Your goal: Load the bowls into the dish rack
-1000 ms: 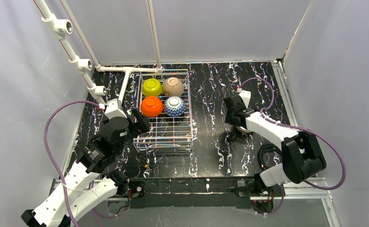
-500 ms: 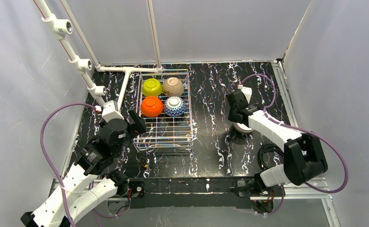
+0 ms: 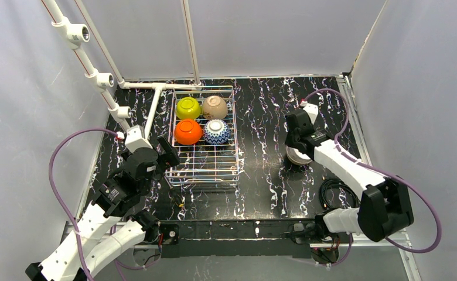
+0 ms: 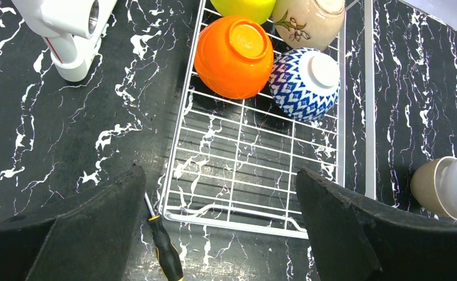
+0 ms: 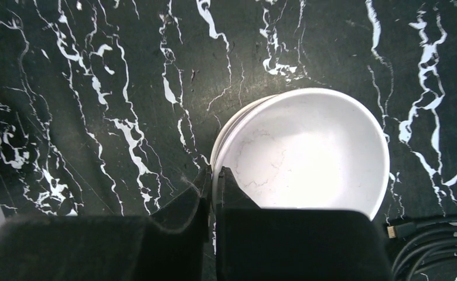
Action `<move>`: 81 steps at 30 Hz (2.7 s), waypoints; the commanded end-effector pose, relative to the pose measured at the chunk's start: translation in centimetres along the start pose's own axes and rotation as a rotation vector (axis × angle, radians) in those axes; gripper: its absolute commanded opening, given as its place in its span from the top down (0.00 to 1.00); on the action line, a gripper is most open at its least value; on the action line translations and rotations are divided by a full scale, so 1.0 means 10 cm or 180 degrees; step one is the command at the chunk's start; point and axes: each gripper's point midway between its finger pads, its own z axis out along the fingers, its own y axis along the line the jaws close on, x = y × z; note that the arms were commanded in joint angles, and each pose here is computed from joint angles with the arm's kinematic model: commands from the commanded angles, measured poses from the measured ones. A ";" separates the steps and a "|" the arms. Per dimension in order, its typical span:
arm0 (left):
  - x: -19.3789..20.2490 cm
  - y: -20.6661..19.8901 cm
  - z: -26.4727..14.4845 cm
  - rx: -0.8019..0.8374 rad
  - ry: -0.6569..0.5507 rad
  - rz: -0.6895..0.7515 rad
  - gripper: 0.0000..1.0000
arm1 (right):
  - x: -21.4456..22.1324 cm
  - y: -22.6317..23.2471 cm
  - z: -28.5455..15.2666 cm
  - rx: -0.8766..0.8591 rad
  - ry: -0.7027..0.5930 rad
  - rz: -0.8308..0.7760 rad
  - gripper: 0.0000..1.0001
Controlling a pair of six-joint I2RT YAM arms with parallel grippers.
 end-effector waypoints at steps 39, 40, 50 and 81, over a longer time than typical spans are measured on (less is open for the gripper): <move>-0.21 0.51 -0.29 -0.0385 -0.0512 -0.0527 0.02 | -0.17 3.41 -1.88 -0.4093 0.0258 0.0945 0.99; -0.21 0.52 -0.30 -0.0389 -0.0527 -0.0545 0.02 | -0.12 3.47 -1.82 -0.4053 0.0362 0.1023 0.99; -0.22 0.56 -0.33 -0.0361 -0.0582 -0.0628 0.02 | 0.26 3.98 -1.63 -0.4222 0.1058 0.1584 0.99; -0.19 0.54 -0.30 -0.0392 -0.0531 -0.0568 0.02 | 1.20 3.72 -0.91 -0.3206 0.2038 0.2100 0.99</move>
